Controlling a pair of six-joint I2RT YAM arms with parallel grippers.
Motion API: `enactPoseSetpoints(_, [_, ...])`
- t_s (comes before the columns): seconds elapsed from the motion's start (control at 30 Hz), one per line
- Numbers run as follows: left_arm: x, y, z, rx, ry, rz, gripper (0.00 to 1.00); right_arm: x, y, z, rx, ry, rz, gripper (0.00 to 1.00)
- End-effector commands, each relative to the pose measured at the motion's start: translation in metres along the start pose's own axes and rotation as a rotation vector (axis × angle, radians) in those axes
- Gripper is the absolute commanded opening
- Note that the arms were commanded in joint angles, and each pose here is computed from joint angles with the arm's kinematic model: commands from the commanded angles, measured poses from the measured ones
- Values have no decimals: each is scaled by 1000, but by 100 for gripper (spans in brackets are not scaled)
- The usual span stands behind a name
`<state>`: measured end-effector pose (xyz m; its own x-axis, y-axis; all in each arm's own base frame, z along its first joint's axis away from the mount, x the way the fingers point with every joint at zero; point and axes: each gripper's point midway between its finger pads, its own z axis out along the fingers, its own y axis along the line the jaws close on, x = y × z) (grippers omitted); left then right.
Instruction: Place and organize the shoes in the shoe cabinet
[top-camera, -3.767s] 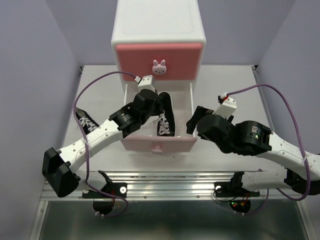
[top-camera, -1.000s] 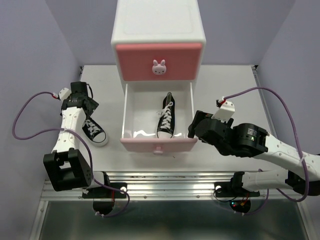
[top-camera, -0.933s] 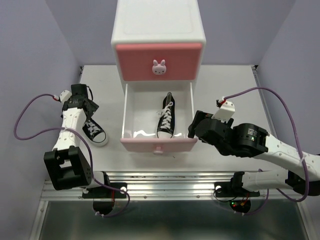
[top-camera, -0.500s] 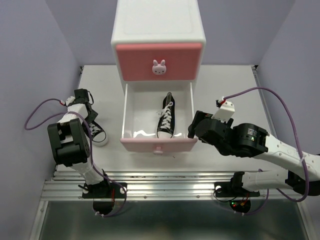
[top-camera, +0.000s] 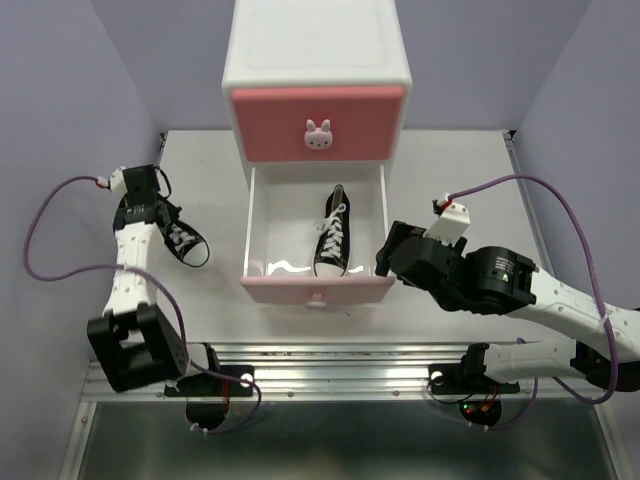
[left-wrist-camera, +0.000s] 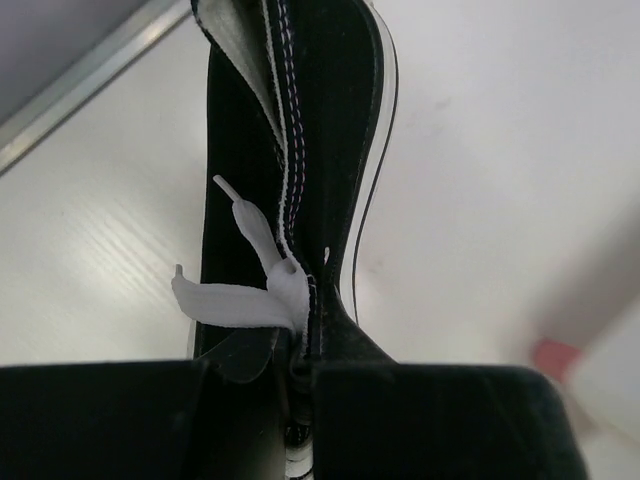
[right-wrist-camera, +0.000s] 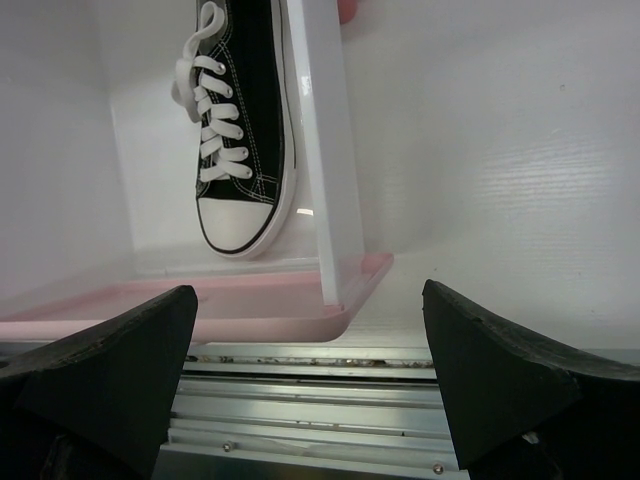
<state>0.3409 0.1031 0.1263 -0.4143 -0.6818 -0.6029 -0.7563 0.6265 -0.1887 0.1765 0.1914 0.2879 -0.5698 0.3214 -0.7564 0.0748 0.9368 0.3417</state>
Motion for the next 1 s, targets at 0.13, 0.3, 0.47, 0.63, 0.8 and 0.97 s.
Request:
enactPoseSetpoints(0.13, [-109, -94, -227, 691, -486, 101, 0, -10, 0, -1, -8, -42, 60, 100])
enactPoseSetpoints(0.3, [-92, -132, -309, 976, -533, 267, 0, -7, 0, 0, -8, -30, 51, 100])
enactPoseSetpoints(0.47, [-52, -156, -344, 1100, -444, 316, 0, -5, 0, -1, -15, -20, 41, 100])
enactPoseSetpoints(0.63, [-19, -162, -354, 1154, -371, 307, 0, -5, 0, -2, -19, -13, 35, 100])
enactPoseSetpoints(0.8, [25, -170, -352, 1185, -283, 314, 0, -3, -2, -3, -20, -9, 34, 100])
enactPoseSetpoints(0.97, [54, -177, -348, 1187, -250, 351, 0, -2, -4, -3, -19, -7, 35, 100])
